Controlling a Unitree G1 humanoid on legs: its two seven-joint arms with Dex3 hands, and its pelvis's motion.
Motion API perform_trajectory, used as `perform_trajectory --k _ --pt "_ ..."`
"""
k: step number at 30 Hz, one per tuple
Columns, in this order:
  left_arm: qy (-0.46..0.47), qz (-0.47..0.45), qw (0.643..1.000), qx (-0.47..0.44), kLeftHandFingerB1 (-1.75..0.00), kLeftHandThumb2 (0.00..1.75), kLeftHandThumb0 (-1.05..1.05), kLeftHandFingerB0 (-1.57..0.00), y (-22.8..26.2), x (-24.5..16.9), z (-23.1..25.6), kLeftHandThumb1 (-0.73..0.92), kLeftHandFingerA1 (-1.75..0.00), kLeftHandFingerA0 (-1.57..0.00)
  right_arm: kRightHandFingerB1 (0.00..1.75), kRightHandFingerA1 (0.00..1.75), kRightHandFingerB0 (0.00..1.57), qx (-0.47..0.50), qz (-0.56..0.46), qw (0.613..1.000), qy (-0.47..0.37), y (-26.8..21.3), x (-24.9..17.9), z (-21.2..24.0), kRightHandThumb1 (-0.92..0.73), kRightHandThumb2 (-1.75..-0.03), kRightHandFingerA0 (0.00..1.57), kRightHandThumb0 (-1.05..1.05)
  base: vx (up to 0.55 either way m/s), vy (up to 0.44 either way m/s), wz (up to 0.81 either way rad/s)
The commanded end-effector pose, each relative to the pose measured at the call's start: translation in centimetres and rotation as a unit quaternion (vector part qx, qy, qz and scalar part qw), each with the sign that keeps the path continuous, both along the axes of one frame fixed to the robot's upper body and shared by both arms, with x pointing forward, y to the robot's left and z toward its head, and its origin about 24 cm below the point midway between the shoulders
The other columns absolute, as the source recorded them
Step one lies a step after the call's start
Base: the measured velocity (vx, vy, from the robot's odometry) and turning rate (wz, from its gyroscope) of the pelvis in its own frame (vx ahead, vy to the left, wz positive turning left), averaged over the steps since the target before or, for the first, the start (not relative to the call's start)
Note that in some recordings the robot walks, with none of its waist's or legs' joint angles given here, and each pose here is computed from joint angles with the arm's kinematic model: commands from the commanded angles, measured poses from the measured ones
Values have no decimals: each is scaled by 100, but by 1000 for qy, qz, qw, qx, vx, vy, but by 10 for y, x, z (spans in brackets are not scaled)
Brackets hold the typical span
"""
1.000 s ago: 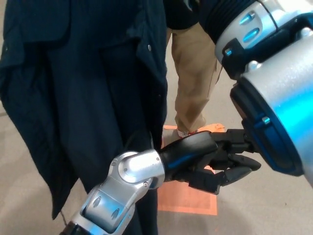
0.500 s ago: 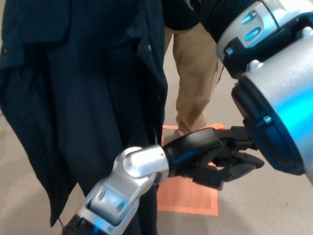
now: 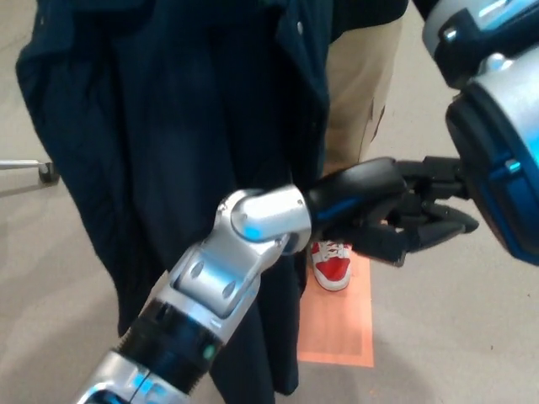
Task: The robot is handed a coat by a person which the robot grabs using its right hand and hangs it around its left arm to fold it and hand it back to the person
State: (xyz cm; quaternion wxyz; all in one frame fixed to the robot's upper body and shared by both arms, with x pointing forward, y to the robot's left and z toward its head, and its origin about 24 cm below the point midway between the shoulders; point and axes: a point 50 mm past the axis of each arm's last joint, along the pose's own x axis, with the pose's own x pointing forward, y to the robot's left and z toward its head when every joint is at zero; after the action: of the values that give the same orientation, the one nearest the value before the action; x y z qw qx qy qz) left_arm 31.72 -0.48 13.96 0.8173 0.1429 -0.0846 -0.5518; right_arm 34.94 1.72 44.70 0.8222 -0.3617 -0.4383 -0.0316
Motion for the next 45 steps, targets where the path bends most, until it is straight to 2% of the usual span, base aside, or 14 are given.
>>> perform_trajectory --k 1,18,32,45 --pt "-30 -11 999 -14 -31 72 -66 -21 -1 6 16 92 -33 -23 84 109 87 3 11 999 -51 1 -20 30 -86 -65 108 -38 0 0 0" --pt "-45 -6 999 -18 -31 72 -66 -21 2 15 26 92 -33 -23 84 109 87 0 16 998 -60 4 -26 36 -86 -65 108 -38 0 0 0" --pt "38 -12 999 -26 -31 72 -66 -21 3 -43 -38 92 -33 -23 84 109 87 -4 41 999 9 29 -7 -15 -86 -65 108 -38 0 0 0" --pt "90 -21 995 -28 -31 72 -66 -21 -5 -76 -66 92 -33 -23 84 109 87 -6 36 998 47 30 7 -47 -86 -65 108 -38 0 0 0"
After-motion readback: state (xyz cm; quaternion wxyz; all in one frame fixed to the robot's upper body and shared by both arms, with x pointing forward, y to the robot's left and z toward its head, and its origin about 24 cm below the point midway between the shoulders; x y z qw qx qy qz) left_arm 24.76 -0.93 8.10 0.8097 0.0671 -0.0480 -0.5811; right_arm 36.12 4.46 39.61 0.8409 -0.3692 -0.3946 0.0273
